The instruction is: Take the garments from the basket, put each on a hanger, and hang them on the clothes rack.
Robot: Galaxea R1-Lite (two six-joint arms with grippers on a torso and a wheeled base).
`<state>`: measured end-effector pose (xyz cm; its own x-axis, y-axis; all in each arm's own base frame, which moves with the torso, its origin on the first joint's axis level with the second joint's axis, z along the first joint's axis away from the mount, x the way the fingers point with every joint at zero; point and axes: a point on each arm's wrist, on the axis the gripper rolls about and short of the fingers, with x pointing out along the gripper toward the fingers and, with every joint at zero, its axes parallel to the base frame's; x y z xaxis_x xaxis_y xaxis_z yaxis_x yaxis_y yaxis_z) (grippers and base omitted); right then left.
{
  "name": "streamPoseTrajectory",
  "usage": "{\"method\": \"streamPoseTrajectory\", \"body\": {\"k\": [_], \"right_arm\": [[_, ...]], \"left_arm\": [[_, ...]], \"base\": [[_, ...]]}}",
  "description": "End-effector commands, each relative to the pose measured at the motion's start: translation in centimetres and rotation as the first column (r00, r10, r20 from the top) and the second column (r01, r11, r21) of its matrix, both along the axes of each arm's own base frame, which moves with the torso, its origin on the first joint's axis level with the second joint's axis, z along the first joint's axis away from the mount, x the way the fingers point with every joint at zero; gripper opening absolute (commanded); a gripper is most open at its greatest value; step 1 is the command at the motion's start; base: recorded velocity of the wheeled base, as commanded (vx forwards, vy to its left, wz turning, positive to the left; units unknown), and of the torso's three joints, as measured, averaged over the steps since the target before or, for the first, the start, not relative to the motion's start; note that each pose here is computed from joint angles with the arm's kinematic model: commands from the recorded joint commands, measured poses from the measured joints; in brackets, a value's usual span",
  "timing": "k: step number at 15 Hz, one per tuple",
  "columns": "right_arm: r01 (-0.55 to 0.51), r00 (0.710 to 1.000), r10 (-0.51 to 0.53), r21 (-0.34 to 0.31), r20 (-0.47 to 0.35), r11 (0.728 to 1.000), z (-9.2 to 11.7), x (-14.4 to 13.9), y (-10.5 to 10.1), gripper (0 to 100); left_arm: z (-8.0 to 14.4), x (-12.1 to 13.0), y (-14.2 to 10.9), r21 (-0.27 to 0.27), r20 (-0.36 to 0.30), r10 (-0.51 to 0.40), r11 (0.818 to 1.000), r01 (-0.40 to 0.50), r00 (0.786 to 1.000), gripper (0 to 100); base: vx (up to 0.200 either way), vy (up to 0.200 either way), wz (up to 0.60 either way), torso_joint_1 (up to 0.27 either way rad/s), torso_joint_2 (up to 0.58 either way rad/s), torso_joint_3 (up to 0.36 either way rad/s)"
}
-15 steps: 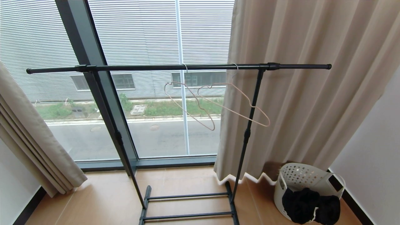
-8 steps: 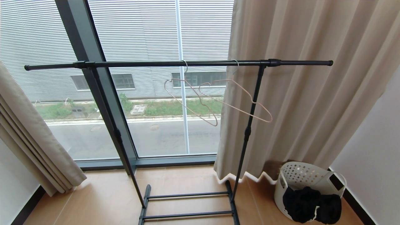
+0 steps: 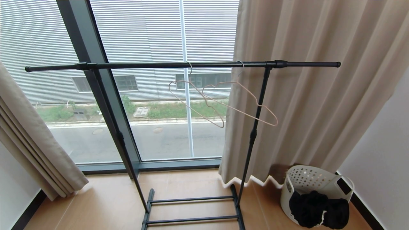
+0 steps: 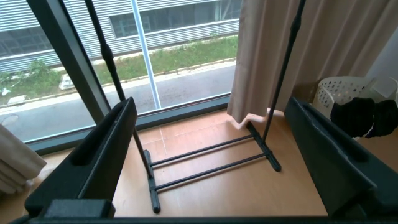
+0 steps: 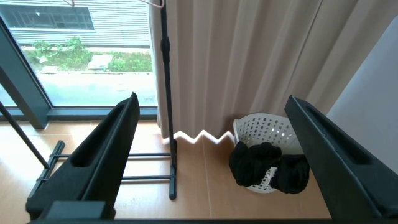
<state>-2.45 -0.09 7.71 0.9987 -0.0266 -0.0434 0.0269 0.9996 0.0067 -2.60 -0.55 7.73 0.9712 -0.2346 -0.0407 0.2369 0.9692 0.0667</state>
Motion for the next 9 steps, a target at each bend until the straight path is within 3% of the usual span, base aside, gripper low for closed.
{"method": "streamPoseTrajectory", "body": {"k": [1, 9], "right_arm": [[-0.001, 1.0, 0.001, 0.0, -0.001, 1.0, 0.0, 0.01, 0.0, 100], [-0.001, 1.0, 0.001, 0.0, -0.001, 1.0, 0.0, 0.01, 0.0, 100]], "left_arm": [[0.01, 0.0, 0.0, 0.0, 0.0, 0.001, 1.0, -0.001, 1.0, 100], [0.01, 0.0, 0.0, 0.0, 0.0, 0.001, 1.0, -0.001, 1.0, 100]], "base": [[0.0, 0.0, 0.0, 0.0, 0.0, 0.0], [0.0, 0.0, 0.0, 0.0, 0.0, 0.0]]}}
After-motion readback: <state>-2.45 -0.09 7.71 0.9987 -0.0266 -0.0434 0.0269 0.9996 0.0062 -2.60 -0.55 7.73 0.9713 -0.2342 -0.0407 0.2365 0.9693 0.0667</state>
